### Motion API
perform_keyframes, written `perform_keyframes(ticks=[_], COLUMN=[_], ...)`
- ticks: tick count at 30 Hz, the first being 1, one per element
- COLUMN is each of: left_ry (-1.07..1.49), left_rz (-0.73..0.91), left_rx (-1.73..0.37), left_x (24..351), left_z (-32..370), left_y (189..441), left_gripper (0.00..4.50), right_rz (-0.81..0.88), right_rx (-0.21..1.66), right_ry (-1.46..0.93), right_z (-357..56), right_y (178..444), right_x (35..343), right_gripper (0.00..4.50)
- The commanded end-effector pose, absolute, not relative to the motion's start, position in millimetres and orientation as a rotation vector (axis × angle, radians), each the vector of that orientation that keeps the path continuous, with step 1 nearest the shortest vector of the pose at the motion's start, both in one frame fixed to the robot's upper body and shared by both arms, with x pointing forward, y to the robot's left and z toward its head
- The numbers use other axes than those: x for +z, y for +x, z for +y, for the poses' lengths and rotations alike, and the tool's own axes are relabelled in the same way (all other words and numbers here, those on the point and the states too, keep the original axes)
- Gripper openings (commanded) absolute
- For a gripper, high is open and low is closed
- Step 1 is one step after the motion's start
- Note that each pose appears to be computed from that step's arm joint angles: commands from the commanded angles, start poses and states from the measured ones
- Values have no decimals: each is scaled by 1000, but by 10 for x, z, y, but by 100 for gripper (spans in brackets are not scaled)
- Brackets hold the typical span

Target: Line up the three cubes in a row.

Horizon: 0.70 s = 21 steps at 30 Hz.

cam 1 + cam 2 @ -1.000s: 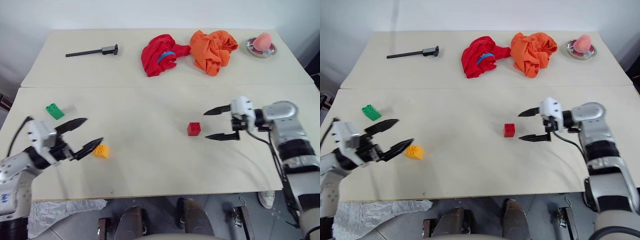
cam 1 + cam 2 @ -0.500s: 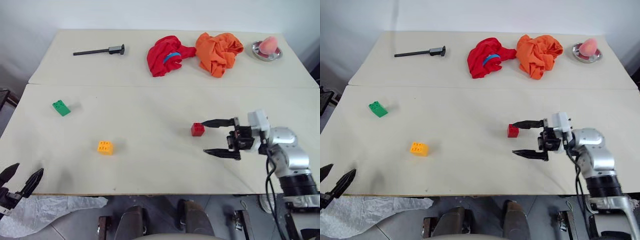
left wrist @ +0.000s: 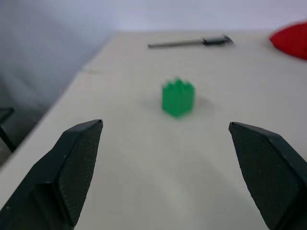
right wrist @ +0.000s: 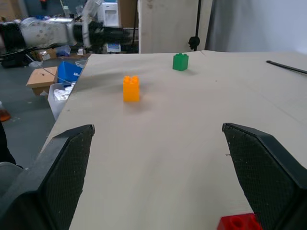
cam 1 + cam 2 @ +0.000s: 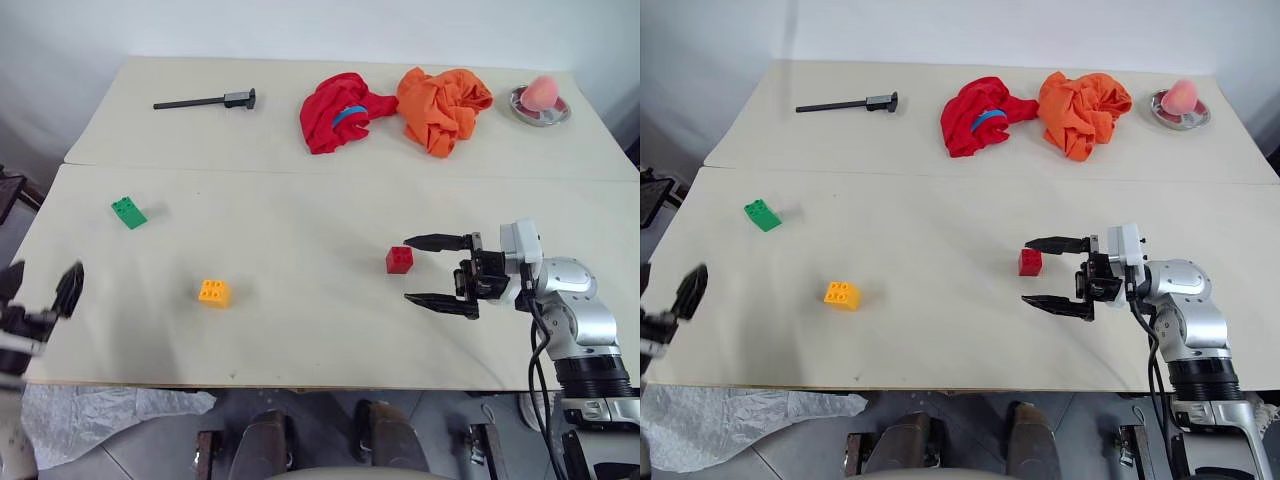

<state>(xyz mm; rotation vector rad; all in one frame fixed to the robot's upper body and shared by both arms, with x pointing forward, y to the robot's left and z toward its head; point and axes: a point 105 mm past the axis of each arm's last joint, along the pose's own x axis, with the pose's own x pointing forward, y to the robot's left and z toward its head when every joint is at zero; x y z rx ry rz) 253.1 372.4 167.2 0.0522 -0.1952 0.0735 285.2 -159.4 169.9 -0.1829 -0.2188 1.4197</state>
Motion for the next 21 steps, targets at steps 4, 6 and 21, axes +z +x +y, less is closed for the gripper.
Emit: perform_keyframes(ticks=[4, 6, 21], left_ry=[9, -6, -52], left_rz=[-122, -78, 25], left_rx=[216, 275, 444], left_x=[1874, 1854, 1617], left_z=[3608, 3564, 3107], left_y=[3090, 3209, 3758], left_gripper=[450, 450, 450], right_rz=[-276, -278, -311], right_rx=[1410, 1411, 1405], right_ry=[-215, -218, -185], right_z=[-1569, -1557, -1399], right_y=[2878, 2880, 2861], right_x=[1825, 1828, 1765], right_gripper=[446, 446, 446])
